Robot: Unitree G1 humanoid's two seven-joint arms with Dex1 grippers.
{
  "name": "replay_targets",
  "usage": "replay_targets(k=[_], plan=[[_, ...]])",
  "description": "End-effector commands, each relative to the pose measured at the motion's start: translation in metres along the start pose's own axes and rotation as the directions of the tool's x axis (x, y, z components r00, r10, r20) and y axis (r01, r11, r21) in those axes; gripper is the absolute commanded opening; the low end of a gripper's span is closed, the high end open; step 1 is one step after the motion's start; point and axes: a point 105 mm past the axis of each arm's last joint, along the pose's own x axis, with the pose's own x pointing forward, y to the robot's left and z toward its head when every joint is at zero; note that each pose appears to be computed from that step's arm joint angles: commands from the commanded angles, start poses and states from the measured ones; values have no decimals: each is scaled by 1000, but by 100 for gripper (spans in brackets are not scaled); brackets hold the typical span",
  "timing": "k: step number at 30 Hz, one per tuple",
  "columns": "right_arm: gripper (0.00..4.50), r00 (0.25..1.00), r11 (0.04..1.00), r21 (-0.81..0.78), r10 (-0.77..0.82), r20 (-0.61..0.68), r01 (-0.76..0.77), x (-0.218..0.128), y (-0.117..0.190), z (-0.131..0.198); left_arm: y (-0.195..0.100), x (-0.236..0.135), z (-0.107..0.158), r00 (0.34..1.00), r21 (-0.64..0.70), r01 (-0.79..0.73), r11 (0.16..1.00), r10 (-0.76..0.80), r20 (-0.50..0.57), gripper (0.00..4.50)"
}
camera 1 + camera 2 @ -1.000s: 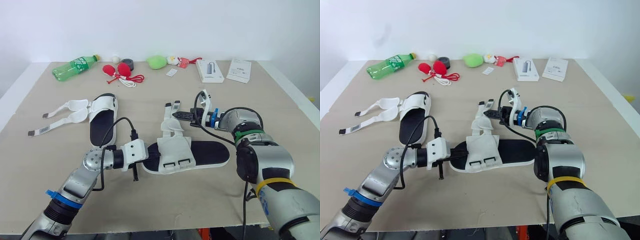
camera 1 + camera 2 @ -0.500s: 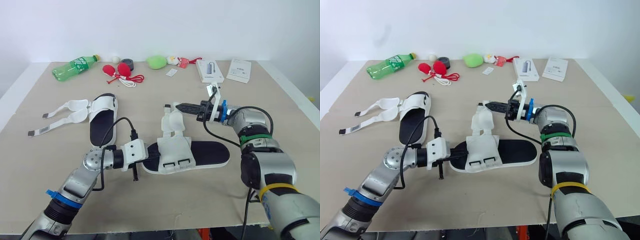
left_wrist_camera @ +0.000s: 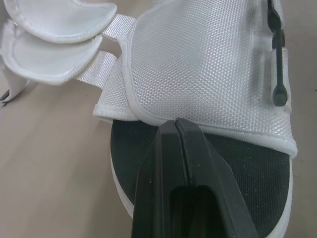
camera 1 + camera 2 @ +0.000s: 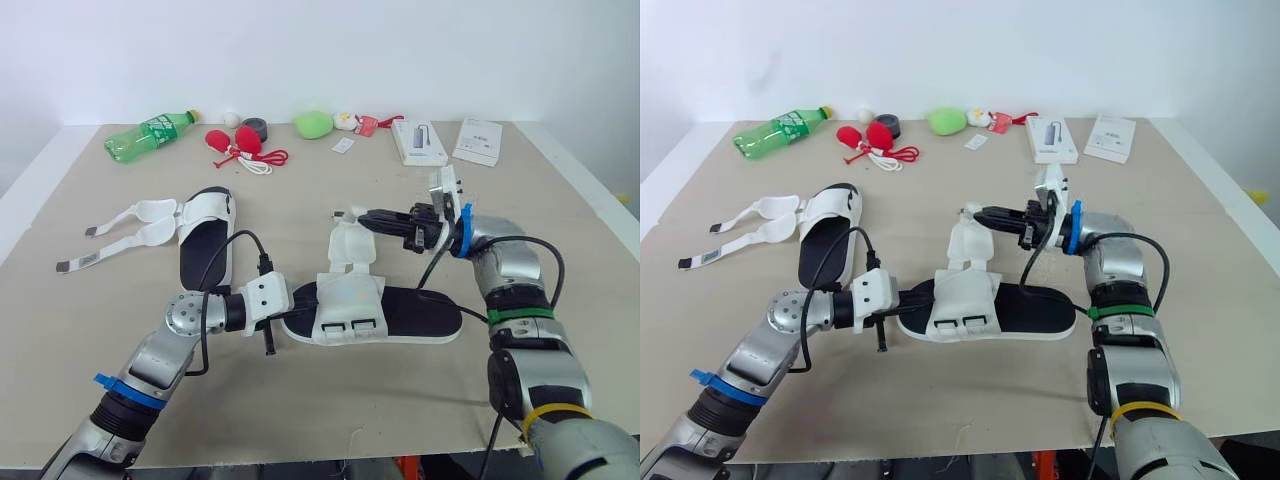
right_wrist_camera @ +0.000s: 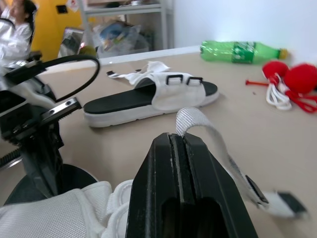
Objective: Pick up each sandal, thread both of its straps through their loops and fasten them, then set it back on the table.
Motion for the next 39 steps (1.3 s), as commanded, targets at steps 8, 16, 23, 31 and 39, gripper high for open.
replay_targets(k=[8, 16, 23, 31, 39], plan=[[16, 957, 852, -434, 254, -144, -291, -5, 54, -2, 0, -1, 3, 1000, 28, 4, 1000, -4, 1, 0], [16, 930, 272, -907, 268, -250, -322, -12, 77, 2, 0, -1, 2, 1000, 29, 6, 1000, -6, -2, 0], [16, 920, -8, -959, 281, -273, -283, -18, 91, 5, 1, -1, 2, 1000, 27, 5, 1000, -5, -1, 0], [16, 919, 70, -937, 236, -317, -341, -27, 79, -7, 2, -3, 0, 1000, 20, 1, 1000, -1, -10, 0], [241, 878, 521, -708, 319, -356, -477, -29, 69, -27, 1, -4, -2, 1000, 16, 9, 1000, -9, -19, 0]])
